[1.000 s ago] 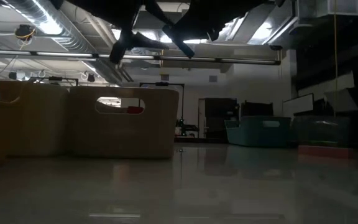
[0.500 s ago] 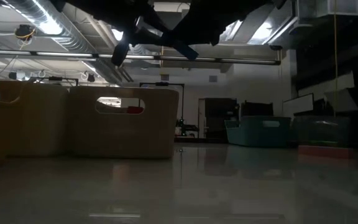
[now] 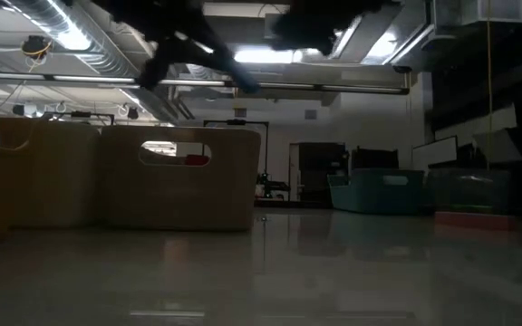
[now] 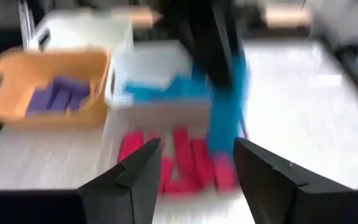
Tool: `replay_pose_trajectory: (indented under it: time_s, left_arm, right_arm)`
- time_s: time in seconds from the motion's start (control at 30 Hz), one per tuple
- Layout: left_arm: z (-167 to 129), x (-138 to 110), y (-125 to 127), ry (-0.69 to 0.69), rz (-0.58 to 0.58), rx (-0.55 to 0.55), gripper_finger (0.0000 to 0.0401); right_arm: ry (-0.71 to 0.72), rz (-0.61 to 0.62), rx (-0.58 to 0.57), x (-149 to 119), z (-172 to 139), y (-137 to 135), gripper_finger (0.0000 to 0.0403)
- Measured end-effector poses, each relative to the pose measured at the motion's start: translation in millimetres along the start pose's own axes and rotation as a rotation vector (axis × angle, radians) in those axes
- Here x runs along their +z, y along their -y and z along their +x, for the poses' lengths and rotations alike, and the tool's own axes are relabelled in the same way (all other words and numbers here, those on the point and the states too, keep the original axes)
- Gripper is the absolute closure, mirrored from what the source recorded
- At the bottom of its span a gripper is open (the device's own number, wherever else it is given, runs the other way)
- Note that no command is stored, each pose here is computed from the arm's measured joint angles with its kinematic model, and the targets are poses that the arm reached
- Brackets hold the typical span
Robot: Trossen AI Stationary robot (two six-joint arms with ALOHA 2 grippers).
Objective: Sort blocks
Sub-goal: Put the blue block into the top white bin, then put the pink block into the bottom green bin
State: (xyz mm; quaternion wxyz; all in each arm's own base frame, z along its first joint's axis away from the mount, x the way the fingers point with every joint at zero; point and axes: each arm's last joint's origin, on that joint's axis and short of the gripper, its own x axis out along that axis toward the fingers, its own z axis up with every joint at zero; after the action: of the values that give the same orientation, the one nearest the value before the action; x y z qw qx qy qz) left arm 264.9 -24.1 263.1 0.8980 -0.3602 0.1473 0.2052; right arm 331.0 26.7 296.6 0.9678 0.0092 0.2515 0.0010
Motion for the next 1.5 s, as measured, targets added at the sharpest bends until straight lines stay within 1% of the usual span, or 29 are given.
replay_pose_trajectory:
  time_s: [0.07,0.17,0.27,0.37,0.47,0.57,0.63,0.83,0.93,1.07,1.13,1.23,1.37,1.5]
  left_arm:
    - [-13.8,0.3,-2.3,-0.076,0.018,-0.010,0.0355]
    - [-35.5,-3.2,-7.2,-0.212,0.064,-0.018,0.0355]
    - [-55.8,-11.2,-13.7,-0.366,0.120,-0.010,0.0357]
    - [-71.4,-21.9,-20.2,-0.500,0.131,0.040,0.0352]
    - [-80.2,-31.6,-26.3,-0.585,0.133,0.124,0.0344]
    - [-83.4,-39.0,-30.9,-0.635,0.145,0.204,0.0336]
    - [-82.9,-42.6,-31.4,-0.652,0.143,0.231,0.0329]
    - [-74.7,-49.3,-30.5,-0.669,0.147,0.266,0.0300]
    - [-70.7,-52.5,-30.7,-0.679,0.152,0.287,0.0281]
    - [-66.8,-55.7,-31.0,-0.690,0.160,0.306,0.0262]
    - [-66.5,-56.0,-31.1,-0.693,0.160,0.308,0.0256]
    - [-66.8,-55.8,-31.0,-0.693,0.159,0.306,0.0253]
    - [-67.1,-55.6,-31.0,-0.689,0.132,0.314,0.0255]
    - [-67.1,-55.6,-31.0,-0.683,0.102,0.324,0.0255]
  right_arm:
    - [-0.077,0.054,-0.003,-5.2,-10.4,1.0,0.0209]
    - [-0.215,0.180,-0.020,-16.0,-23.7,2.3,0.0213]
    - [-0.404,0.268,-0.059,-33.5,-29.8,3.4,0.0214]
    - [-0.591,0.336,-0.124,-51.1,-33.6,4.7,0.0215]
    - [-0.726,0.369,-0.211,-70.1,-33.3,4.7,0.0215]
    - [-0.781,0.344,-0.287,-88.9,-32.9,2.9,0.0215]
    - [-0.829,0.359,-0.317,-101.9,-33.8,0.9,0.0215]
    - [-0.895,0.420,-0.379,-128.5,-35.0,-3.9,0.0215]
    - [-0.913,0.468,-0.419,-140.8,-35.1,-2.4,0.0215]
    - [-0.954,0.493,-0.462,-160.8,-36.7,-0.1,0.0215]
    - [-0.957,0.510,-0.471,-170.6,-36.1,0.6,0.0215]
    - [-0.932,0.542,-0.436,-182.1,-33.0,0.4,0.0215]
    - [-0.925,0.549,-0.426,-185.6,-32.2,0.5,0.0215]
    - [-0.910,0.547,-0.447,-177.8,-34.6,0.6,0.0215]
